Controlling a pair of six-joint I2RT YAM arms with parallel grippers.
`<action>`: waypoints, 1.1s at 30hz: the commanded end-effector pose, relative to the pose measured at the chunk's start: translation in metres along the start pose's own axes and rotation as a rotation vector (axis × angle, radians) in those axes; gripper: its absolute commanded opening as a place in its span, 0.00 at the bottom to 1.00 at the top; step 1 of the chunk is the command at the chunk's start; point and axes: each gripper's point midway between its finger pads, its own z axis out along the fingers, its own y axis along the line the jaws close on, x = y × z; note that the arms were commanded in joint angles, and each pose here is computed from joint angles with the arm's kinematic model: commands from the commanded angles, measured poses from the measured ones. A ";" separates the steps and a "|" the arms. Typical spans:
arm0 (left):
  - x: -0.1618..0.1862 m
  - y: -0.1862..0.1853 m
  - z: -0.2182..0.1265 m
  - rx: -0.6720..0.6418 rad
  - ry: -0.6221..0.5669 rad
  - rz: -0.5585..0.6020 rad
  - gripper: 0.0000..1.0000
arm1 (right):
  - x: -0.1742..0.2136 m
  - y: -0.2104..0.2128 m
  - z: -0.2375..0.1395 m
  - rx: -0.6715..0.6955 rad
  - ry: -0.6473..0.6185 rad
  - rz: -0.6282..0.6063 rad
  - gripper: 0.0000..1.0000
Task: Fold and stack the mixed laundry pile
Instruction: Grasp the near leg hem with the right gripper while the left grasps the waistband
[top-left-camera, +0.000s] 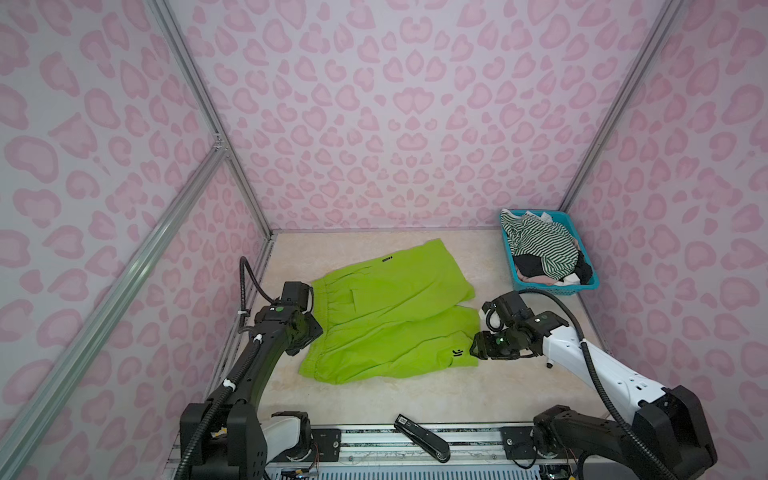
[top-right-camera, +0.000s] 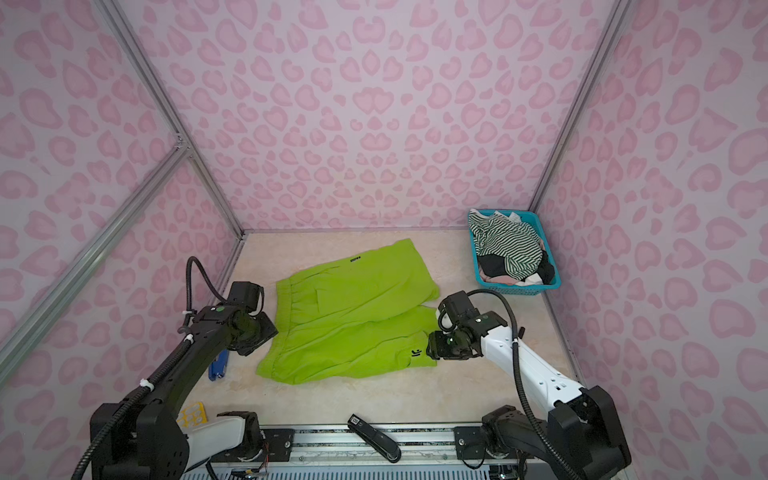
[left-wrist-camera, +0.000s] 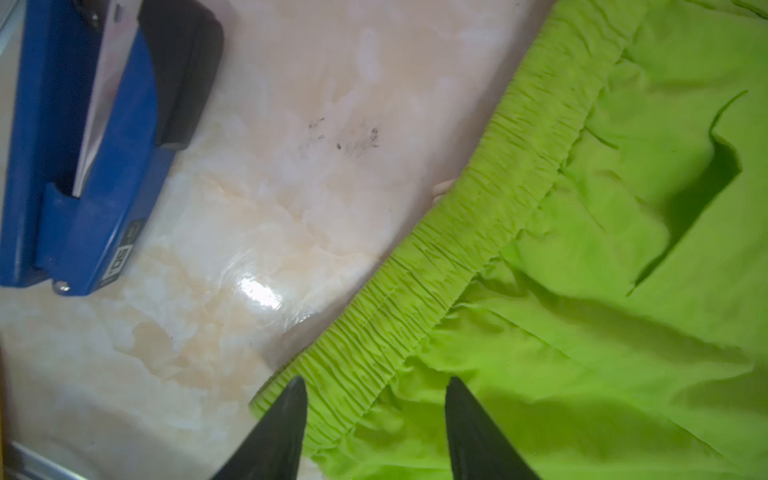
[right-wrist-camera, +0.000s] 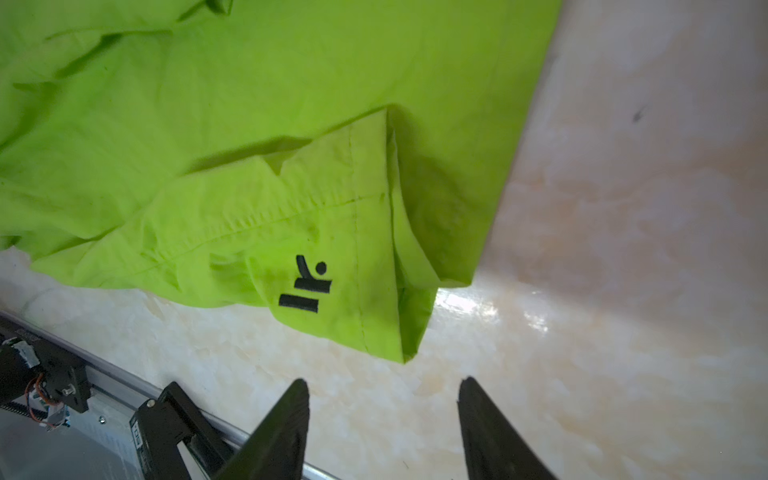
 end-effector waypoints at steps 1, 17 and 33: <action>0.011 0.020 0.001 -0.078 0.012 -0.052 0.57 | -0.006 0.013 0.010 -0.093 -0.027 0.024 0.58; 0.048 0.036 0.025 -0.093 0.113 -0.104 0.54 | -0.034 0.003 0.035 -0.192 -0.049 0.041 0.27; 0.049 0.028 0.042 -0.076 0.142 -0.087 0.42 | 0.059 0.002 0.002 -0.187 0.078 0.137 0.12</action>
